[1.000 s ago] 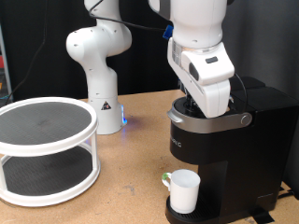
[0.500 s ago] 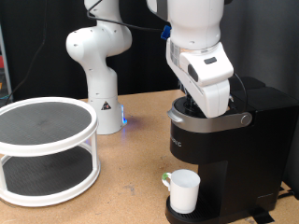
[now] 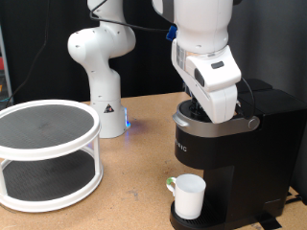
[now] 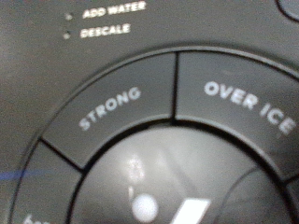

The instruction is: Make a cup of coffee with the keurig machine

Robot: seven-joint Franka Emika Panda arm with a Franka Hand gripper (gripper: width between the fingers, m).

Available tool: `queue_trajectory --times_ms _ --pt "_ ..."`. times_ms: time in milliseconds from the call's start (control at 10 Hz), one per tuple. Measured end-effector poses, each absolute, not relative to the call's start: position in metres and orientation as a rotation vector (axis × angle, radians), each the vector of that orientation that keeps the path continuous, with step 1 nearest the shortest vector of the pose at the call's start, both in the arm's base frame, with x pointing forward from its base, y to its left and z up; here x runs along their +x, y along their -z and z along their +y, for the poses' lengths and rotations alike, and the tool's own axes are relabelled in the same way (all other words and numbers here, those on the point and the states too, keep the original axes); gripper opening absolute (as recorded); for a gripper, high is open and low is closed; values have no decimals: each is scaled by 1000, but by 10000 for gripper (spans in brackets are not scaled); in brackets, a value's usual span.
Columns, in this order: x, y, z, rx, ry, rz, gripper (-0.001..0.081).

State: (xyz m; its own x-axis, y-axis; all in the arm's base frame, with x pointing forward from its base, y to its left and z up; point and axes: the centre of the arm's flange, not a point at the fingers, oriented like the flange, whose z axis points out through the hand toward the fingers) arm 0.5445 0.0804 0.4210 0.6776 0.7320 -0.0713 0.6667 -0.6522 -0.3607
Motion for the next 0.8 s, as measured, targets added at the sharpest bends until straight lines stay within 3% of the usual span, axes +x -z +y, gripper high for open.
queue_trajectory --times_ms 800 --pt "519 -428 87 -2470 20 -1282 5"
